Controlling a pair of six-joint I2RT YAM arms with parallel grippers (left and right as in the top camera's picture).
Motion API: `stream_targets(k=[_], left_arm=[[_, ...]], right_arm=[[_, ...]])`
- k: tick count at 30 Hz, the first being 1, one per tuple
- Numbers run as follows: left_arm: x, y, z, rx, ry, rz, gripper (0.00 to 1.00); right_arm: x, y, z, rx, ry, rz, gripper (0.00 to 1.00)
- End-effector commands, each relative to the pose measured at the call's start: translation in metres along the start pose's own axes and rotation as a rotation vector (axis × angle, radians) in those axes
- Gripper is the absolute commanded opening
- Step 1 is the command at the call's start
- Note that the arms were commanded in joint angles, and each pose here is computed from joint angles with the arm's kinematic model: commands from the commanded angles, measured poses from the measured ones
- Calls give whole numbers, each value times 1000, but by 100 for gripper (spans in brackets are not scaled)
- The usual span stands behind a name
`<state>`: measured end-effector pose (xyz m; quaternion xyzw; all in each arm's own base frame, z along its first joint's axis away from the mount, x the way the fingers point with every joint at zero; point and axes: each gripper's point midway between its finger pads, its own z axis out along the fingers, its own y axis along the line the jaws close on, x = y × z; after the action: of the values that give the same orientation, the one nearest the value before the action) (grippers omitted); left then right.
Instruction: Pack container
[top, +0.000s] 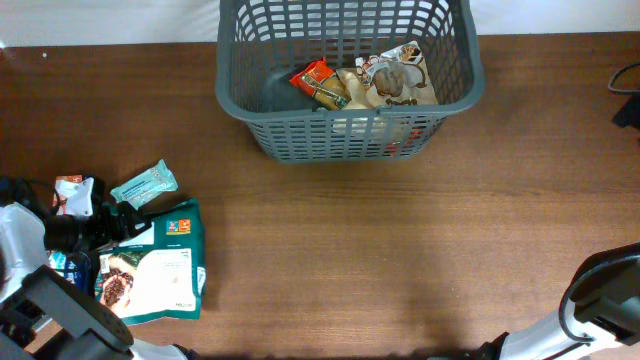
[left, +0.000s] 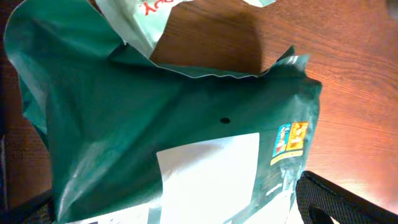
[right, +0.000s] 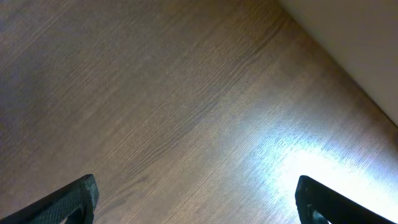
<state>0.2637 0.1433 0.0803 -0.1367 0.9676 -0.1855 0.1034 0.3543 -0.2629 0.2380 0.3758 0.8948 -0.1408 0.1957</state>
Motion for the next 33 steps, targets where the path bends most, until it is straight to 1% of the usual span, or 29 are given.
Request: stream_targets(k=[1,6,12,17,20,22,33], left_arm=[[-4,-10,2,72,-31,10,99],[-12,-21,0,138,-74,14,99],[-13,-19,0,131,-78,18,99],[-9,-1,2,26,-44,16,99],[-1,20,1,-94,3,-64,99],[3,28,0,-139,23,-87,99],[9,30,7,-134,50,-97,99]], right_arm=[[-1,0,-5,-4,-13,10,99],[-1,0,-5,-4,-13,10,99],[-1,0,-5,-4,-13,10,99],[-1,0,-5,-4,-13,10,99],[-1,0,-5,-4,-13,10,99],[-1,0,-5,-4,-13,10,99],[-1,0,-5,-4,-13,10,99]])
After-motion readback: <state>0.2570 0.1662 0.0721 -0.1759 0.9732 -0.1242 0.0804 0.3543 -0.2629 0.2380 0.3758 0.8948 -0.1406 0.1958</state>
